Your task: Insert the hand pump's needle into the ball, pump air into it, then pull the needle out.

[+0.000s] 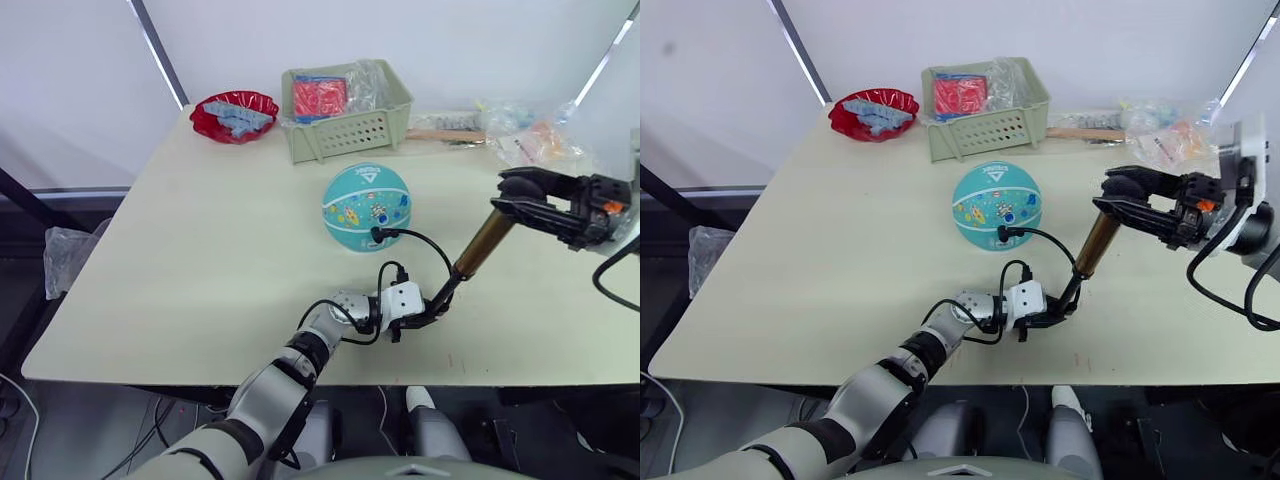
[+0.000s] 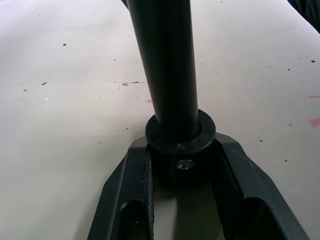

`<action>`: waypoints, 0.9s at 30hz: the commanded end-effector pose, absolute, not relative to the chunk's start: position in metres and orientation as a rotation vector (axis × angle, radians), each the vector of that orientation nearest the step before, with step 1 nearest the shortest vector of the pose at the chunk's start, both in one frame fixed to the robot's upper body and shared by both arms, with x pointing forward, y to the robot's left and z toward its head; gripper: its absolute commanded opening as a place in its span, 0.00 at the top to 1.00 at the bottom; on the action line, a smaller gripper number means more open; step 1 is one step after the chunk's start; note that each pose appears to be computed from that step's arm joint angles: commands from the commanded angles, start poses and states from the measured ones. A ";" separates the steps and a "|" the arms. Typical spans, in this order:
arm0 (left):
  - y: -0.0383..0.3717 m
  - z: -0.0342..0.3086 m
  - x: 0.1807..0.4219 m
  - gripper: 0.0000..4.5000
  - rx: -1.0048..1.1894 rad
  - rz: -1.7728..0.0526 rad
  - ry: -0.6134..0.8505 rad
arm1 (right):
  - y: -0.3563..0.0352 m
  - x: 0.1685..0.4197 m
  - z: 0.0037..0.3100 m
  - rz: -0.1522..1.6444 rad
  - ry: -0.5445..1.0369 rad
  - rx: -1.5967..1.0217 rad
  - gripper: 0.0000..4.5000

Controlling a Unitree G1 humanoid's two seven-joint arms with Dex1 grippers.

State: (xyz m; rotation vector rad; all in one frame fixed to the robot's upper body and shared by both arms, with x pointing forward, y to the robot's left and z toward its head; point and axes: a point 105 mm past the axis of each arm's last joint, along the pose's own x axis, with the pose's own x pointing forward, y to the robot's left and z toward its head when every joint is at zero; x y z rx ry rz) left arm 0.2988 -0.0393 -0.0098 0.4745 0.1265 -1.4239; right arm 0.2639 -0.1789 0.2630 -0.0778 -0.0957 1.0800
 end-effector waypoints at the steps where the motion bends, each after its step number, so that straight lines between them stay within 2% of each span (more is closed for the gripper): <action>1: 0.007 -0.084 0.262 0.75 0.552 -1.456 0.490 | -0.192 0.263 0.273 0.986 -0.139 -0.202 0.54; 6: 0.008 -0.084 0.262 0.75 0.552 -1.454 0.490 | -0.192 0.268 0.232 0.981 -0.010 -0.211 0.54; 17: 0.008 -0.084 0.263 0.75 0.551 -1.448 0.491 | -0.180 0.273 0.152 0.970 0.172 -0.085 0.54; 21: 0.008 -0.084 0.263 0.75 0.551 -1.450 0.490 | -0.178 0.273 0.137 0.965 0.202 -0.081 0.54; 25: 0.007 -0.083 0.263 0.75 0.550 -1.450 0.488 | -0.167 0.264 0.104 0.986 0.286 -0.096 0.54; 27: 0.007 -0.083 0.263 0.75 0.549 -1.450 0.487 | -0.164 0.263 0.103 0.989 0.271 -0.084 0.54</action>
